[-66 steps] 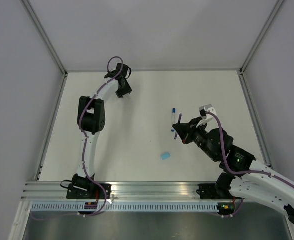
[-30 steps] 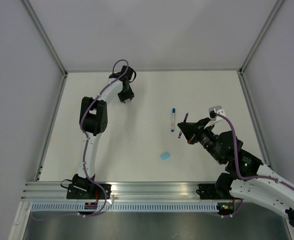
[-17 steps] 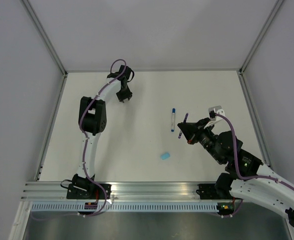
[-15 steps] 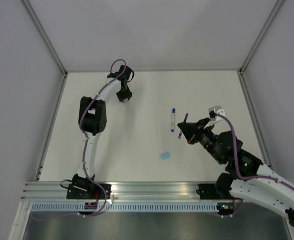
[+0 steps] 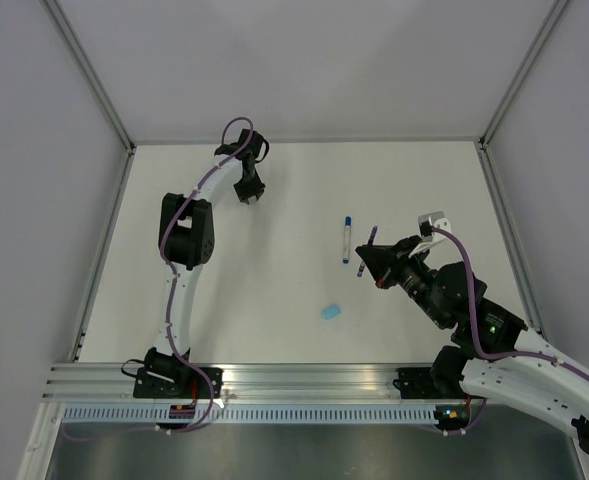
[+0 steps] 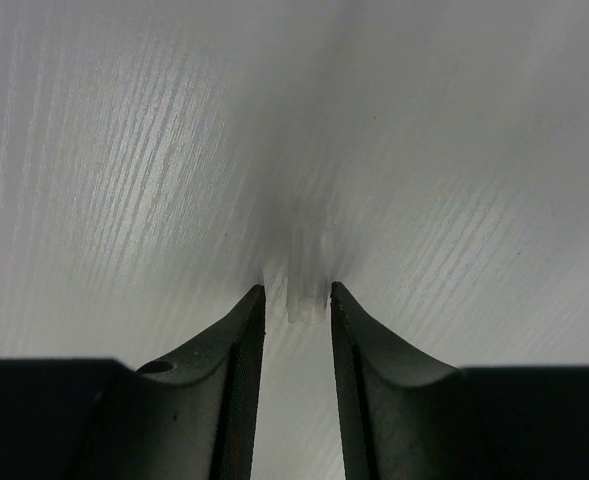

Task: Insert the pens into the pen caps

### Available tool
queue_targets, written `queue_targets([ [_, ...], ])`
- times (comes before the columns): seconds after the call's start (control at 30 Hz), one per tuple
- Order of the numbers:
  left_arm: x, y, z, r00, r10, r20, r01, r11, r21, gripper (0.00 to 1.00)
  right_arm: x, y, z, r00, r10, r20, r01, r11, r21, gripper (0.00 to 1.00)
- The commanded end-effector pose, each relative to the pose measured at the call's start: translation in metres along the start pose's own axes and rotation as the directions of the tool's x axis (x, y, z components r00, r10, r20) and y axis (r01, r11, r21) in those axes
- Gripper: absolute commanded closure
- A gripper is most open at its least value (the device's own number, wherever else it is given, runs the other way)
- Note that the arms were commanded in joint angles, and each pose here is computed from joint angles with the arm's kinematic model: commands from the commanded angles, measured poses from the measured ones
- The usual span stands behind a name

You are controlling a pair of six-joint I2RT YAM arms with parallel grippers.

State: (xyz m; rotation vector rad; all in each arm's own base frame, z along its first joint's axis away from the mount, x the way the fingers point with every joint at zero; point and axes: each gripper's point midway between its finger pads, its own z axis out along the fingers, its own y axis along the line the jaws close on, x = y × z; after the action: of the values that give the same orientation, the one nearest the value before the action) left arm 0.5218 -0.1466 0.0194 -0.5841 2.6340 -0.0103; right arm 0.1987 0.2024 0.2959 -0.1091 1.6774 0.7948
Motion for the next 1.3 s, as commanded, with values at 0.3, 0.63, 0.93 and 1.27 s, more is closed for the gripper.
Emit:
queue_targets([
  [0.3,0.013,0.006,0.023,0.998,0.043,-0.054,-0.044,0.999,-0.013,0.73,-0.003,0.0,-0.002,1.0,0.002,0.013,-0.002,1.0,0.0,1.0],
  [0.63,0.029,0.008,0.0,0.993,0.094,-0.065,-0.09,0.993,0.072,0.98,0.003,-0.001,0.002,1.0,-0.008,-0.005,0.008,1.0,0.004,1.0],
  [0.93,0.07,0.004,-0.077,0.994,0.113,-0.004,-0.105,0.936,0.335,0.98,0.031,0.014,0.021,0.994,-0.055,-0.092,0.048,0.996,-0.074,1.0],
  [1.27,0.13,-0.053,-0.298,0.964,0.086,0.252,-0.266,0.349,0.899,0.98,0.075,0.088,0.027,0.967,-0.137,-0.214,0.017,0.874,-0.485,1.0],
])
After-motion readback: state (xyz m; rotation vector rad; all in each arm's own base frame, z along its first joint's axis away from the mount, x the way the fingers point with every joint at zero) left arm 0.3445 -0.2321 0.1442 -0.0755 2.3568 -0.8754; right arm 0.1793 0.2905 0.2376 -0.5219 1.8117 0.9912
